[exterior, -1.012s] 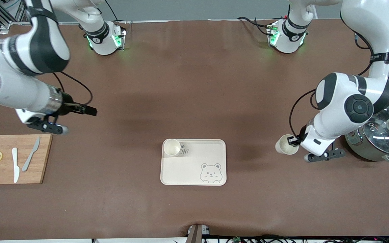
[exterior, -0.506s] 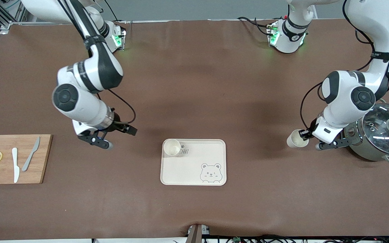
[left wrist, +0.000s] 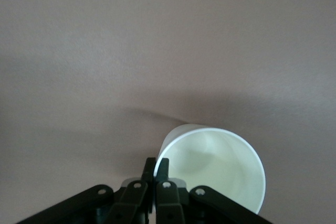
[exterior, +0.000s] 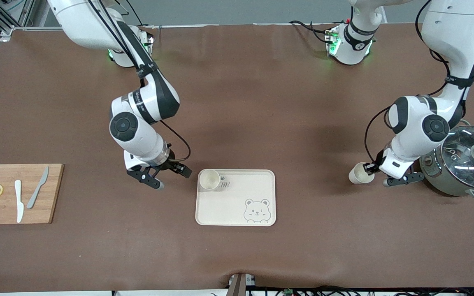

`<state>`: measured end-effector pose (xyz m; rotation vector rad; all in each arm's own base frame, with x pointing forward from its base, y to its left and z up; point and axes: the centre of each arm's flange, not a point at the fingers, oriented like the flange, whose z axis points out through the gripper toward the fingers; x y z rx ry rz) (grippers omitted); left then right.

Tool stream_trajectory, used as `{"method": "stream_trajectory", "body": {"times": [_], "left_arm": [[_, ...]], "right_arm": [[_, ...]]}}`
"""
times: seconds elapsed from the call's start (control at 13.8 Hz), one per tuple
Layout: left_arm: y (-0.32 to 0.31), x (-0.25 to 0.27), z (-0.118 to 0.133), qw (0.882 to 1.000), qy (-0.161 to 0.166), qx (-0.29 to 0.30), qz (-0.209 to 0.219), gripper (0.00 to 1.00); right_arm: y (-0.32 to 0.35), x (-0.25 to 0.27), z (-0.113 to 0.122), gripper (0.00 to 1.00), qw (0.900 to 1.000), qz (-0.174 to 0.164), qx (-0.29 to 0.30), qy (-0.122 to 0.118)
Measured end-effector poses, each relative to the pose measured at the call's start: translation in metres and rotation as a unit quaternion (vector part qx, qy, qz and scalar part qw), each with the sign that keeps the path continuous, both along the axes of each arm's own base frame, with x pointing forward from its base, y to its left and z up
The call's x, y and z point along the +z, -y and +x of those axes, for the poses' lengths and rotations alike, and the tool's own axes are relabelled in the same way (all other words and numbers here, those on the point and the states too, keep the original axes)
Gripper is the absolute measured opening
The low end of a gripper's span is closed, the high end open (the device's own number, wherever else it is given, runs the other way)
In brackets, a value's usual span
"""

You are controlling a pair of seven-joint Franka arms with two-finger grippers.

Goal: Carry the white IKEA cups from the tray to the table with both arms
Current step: 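Set the cup down with the left gripper while the right gripper grasps the cup, then lift the cup with the right gripper while the left gripper withdraws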

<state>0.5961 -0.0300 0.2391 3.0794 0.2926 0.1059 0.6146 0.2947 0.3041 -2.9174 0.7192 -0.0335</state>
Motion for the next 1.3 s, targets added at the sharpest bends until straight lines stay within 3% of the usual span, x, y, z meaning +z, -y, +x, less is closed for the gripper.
{"method": "stream_trajectory", "body": {"times": [0.22,0.58,0.65,0.87,1.16,1.3], "left_arm": [[0.000,-0.005,0.001,1.000,-0.001,0.000,-0.001,0.07],[0.001,0.007,0.008,1.000,0.012,0.000,-0.001,0.59],[0.001,0.017,0.012,1.000,0.019,0.000,-0.001,0.68],[0.000,0.063,0.027,1.000,0.027,0.000,0.002,0.97],[-0.002,0.132,0.046,1.000,0.015,0.000,0.007,1.00],[-0.004,0.156,0.052,1.000,0.018,-0.005,0.009,1.00]], "right_arm": [[-0.028,-0.016,0.001,1.00,1.000,0.002,-0.010,0.000],[-0.064,-0.047,0.002,0.96,1.000,0.002,-0.011,-0.002],[-0.064,-0.049,0.003,0.88,1.000,0.000,-0.011,-0.002],[-0.062,-0.057,0.004,0.52,1.000,-0.006,-0.010,-0.003],[-0.062,-0.065,0.005,0.08,1.000,-0.004,-0.026,-0.002],[-0.064,-0.058,0.010,0.03,1.000,0.001,-0.028,0.005]]}}
